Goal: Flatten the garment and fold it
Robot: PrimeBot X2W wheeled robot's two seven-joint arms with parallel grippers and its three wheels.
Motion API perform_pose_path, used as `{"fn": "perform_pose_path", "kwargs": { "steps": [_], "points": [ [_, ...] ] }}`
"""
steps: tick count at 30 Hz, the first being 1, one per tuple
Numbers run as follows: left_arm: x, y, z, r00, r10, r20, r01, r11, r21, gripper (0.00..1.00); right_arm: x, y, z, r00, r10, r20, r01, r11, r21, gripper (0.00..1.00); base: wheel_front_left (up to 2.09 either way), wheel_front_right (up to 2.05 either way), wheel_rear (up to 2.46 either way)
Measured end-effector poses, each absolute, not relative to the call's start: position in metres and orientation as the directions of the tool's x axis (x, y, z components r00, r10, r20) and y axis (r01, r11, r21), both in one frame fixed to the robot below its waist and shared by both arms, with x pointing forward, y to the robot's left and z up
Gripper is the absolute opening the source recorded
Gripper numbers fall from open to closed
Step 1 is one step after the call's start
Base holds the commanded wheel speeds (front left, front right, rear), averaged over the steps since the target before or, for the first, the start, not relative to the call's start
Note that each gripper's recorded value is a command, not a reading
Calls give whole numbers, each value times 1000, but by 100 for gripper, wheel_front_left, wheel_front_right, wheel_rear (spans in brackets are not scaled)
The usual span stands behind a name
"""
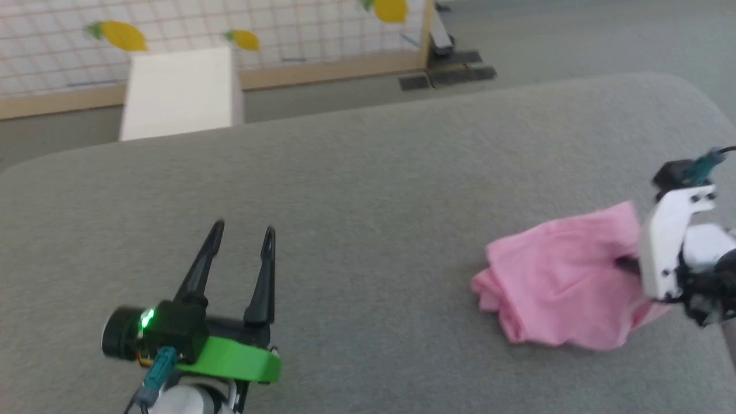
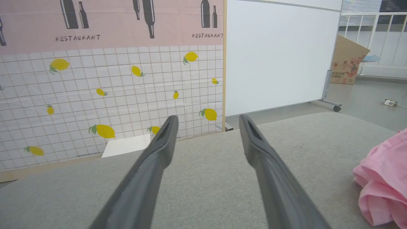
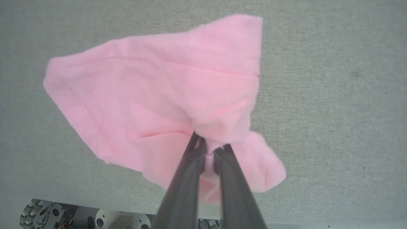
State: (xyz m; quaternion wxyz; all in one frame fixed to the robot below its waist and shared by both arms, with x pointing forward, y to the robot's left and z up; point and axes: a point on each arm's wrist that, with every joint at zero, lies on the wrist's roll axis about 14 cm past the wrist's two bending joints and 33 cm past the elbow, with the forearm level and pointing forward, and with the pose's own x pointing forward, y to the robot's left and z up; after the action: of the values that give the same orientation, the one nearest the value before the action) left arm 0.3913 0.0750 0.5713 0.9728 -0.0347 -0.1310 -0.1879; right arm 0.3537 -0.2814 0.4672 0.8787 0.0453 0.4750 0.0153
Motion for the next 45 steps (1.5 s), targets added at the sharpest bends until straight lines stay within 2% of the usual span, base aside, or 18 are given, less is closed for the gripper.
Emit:
{"fn": "perform_pose_path", "kwargs": {
  "steps": [5, 12, 21, 22, 23, 24, 25, 30, 35, 39, 45],
  "points": [
    [418, 37, 575, 830, -470, 302, 492, 871, 4, 100, 349, -349, 464, 532, -113, -839, 191, 982, -11, 0, 0, 0, 0],
    [452, 3, 557, 775, -557, 297, 587, 809, -14, 100, 355, -421, 456, 506, -328, -798, 372, 918, -142, 0, 0, 0, 0],
    [483, -3, 508, 791, -567, 231, 597, 798, -85, 100, 377, -469, 437, 471, -509, -720, 471, 836, -283, 0, 0, 0, 0],
    [486, -3, 502, 795, -565, 221, 594, 799, -92, 100, 380, -471, 434, 473, -524, -708, 475, 829, -296, 3, 0, 0, 0],
    [487, -2, 497, 798, -564, 214, 592, 800, -97, 100, 382, -472, 430, 470, -530, -706, 480, 825, -299, 32, 0, 0, 0],
    [488, -1, 492, 801, -563, 204, 589, 801, -103, 100, 383, -473, 425, 463, -539, -704, 476, 821, -315, 81, 0, 0, 0],
    [489, 0, 487, 805, -561, 194, 586, 803, -108, 100, 384, -473, 420, 461, -545, -700, 480, 817, -320, 100, 0, 0, 0],
    [490, 7, 478, 819, -548, 170, 568, 816, -106, 100, 391, -473, 411, 489, -568, -662, 496, 805, -325, 100, 0, 0, 0],
    [487, 13, 484, 829, -532, 172, 551, 830, -91, 100, 391, -483, 434, 554, -621, -554, 497, 781, -378, 100, 0, 0, 0],
    [476, 21, 489, 848, -506, 158, 523, 848, -87, 100, 367, -495, 453, 589, -655, -474, 497, 756, -426, 100, 0, 0, 0],
    [450, 32, 500, 873, -467, 139, 480, 873, -83, 100, 323, -495, 475, 664, -654, -363, 514, 752, -414, 100, 0, 0, 0]
  ]
}}
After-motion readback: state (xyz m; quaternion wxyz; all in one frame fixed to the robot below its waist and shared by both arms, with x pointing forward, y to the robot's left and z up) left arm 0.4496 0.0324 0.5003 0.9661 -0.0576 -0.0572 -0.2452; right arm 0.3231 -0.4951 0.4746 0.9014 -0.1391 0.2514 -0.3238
